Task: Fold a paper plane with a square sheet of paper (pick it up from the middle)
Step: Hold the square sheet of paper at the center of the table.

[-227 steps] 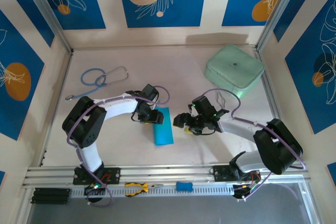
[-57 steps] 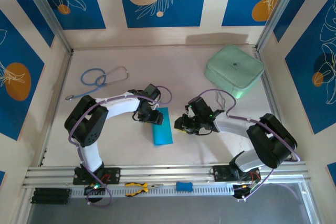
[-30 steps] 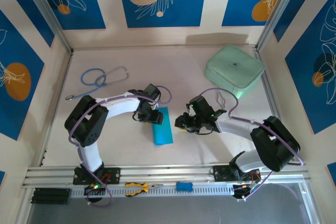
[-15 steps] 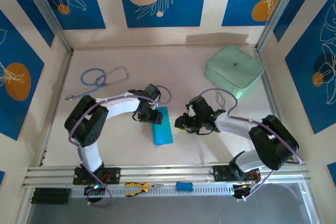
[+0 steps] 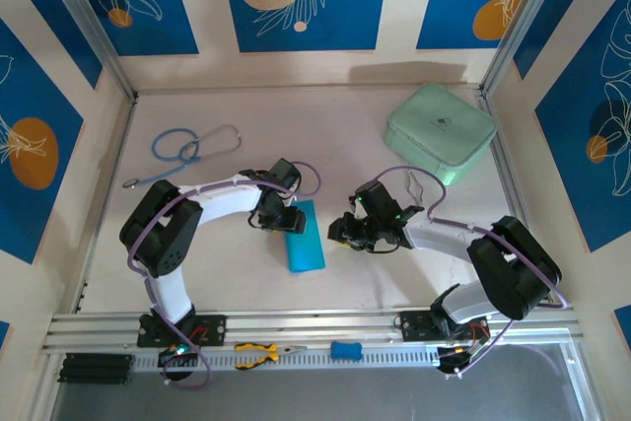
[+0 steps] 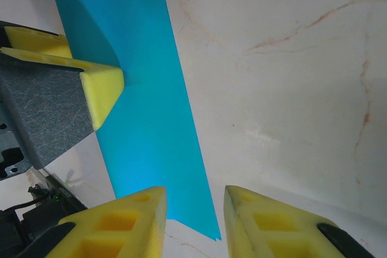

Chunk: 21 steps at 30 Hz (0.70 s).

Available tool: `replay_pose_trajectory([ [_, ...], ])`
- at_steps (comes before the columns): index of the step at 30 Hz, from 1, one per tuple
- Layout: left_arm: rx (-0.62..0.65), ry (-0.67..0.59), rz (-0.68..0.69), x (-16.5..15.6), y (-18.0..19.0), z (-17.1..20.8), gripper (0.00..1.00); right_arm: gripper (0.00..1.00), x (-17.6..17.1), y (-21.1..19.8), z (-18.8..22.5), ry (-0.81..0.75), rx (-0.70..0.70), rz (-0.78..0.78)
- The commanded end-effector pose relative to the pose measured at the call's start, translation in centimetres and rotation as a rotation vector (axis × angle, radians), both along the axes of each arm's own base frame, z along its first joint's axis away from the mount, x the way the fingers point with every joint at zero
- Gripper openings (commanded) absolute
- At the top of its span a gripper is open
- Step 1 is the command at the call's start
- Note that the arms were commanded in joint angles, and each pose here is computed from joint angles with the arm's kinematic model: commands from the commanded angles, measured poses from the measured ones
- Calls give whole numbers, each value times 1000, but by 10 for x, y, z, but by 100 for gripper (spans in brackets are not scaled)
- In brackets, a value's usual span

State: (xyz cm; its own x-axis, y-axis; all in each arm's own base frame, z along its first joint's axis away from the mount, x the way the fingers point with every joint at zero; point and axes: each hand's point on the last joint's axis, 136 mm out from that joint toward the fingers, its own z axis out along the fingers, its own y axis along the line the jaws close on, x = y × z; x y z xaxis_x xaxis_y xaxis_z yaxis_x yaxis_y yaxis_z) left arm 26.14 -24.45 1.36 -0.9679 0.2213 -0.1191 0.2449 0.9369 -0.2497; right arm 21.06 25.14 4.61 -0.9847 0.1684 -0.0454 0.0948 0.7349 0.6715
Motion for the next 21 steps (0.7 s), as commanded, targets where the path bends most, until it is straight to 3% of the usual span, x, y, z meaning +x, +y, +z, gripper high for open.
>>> replay_pose_trajectory([
  [1, 192, 32, 22, -7, 43, -44, 57, 32, -3, 3, 1, 14, 8, 10],
  [8, 198, 36, 17, -8, 44, -46, 57, 31, -3, 11, 3, 6, 30, 48],
  [14, 198, 36, 20, -7, 43, -46, 57, 13, -1, 23, 3, -7, 29, 84],
  [21, 165, 31, -12, -7, 37, -44, 53, 14, -2, 21, -1, -4, 9, 73],
])
